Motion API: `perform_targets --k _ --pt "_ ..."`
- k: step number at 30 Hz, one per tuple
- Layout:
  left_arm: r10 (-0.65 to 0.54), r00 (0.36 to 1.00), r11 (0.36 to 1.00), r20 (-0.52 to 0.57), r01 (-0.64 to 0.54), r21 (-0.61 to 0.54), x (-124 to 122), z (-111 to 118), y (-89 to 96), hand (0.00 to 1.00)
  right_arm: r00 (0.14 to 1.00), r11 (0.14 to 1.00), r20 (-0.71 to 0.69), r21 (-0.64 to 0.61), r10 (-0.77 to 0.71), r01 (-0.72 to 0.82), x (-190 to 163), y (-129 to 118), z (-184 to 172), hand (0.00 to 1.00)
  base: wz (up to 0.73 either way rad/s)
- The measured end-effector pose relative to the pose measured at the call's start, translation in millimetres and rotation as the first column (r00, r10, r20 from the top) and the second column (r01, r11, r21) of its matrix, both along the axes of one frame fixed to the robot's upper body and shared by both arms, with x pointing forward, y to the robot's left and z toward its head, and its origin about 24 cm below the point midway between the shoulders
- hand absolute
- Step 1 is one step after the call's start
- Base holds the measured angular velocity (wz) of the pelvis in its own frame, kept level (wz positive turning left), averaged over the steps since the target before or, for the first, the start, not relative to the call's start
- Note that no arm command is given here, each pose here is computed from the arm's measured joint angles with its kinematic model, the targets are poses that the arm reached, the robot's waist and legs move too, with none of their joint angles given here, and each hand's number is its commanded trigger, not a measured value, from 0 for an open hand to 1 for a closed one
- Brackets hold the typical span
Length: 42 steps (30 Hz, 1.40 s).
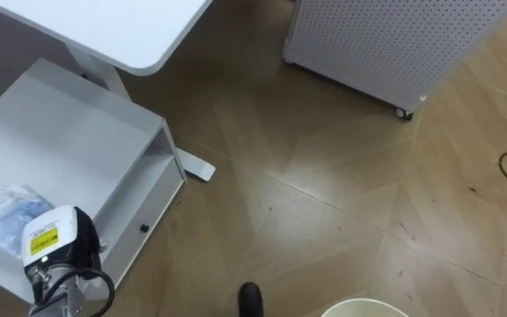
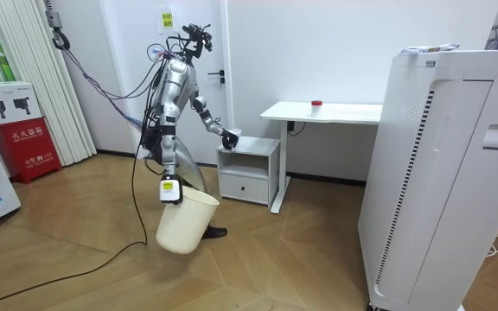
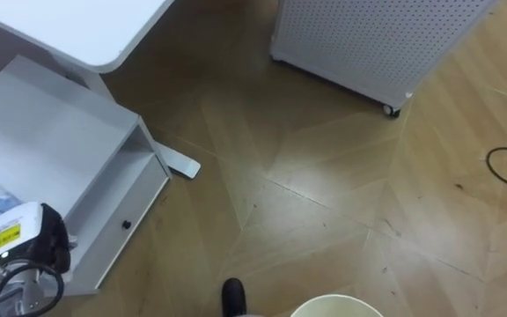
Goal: Pick garbage
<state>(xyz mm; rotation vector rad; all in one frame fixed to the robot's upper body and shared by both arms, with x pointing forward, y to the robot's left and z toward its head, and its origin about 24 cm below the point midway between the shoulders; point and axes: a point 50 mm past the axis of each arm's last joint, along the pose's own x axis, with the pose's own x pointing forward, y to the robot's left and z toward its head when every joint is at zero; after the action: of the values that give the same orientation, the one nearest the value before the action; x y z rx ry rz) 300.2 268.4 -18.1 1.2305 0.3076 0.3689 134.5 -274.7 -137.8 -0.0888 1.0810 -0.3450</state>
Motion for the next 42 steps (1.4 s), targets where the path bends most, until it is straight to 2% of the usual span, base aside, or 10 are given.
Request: perform_targets --k 5,8,13,19,23,28,36,38,39,42 --pt "-0.028 0.992 0.982 0.125 0.051 -0.18 11.9 5.0 -29.9 1.0 0.988 0.997 0.15 -0.065 0.042 -0.032 35.6 6.1 14.3 1.0 -0.04" --pt "-0.064 0.981 0.929 0.184 0.126 -0.348 15.7 3.1 -64.8 1.0 0.967 0.996 0.244 -0.068 0.074 -0.059 60.7 23.4 22.2 1.0 0.02" --pt "-0.174 0.973 0.763 0.15 0.23 -0.605 -3.5 -18.2 -121.1 1.0 0.921 0.984 0.35 -0.093 0.174 -0.151 91.6 46.9 36.5 1.0 0.04" --pt "-0.391 0.918 0.598 0.063 0.305 -0.741 -21.3 -34.0 -171.3 1.0 0.85 0.947 0.448 0.024 0.276 -0.321 117.1 99.5 46.2 1.0 0.07" --pt "-0.474 0.88 0.535 0.022 0.308 -0.787 -32.5 -42.4 -185.6 1.0 0.827 0.914 0.453 0.06 0.333 -0.401 117.2 114.9 45.1 1.0 0.04" --pt "-0.529 0.845 0.511 -0.074 0.249 -0.823 -51.9 -61.0 -178.1 1.0 0.833 0.889 0.413 0.106 0.369 -0.446 100.5 119.1 33.5 1.0 -0.04" --pt "-0.601 0.789 0.476 -0.131 0.221 -0.851 -67.4 -72.0 -180.3 1.0 0.835 0.881 0.397 0.118 0.381 -0.458 94.8 120.0 29.6 1.0 -0.09" --pt "-0.606 0.784 0.474 -0.134 0.221 -0.853 -68.0 -72.3 -180.5 0.25 0.835 0.88 0.397 0.119 0.382 -0.459 94.7 120.0 29.6 1.0 0.0" --pt "-0.609 0.782 0.473 -0.136 0.22 -0.853 -68.1 -72.5 -180.0 0.0 0.834 0.88 0.397 0.12 0.382 -0.46 94.8 120.0 29.6 1.0 0.0" --pt "-0.613 0.777 0.471 -0.14 0.218 -0.855 -68.8 -73.1 -179.8 0.0 0.838 0.882 0.393 0.122 0.378 -0.456 94.0 118.5 28.9 1.0 0.0"
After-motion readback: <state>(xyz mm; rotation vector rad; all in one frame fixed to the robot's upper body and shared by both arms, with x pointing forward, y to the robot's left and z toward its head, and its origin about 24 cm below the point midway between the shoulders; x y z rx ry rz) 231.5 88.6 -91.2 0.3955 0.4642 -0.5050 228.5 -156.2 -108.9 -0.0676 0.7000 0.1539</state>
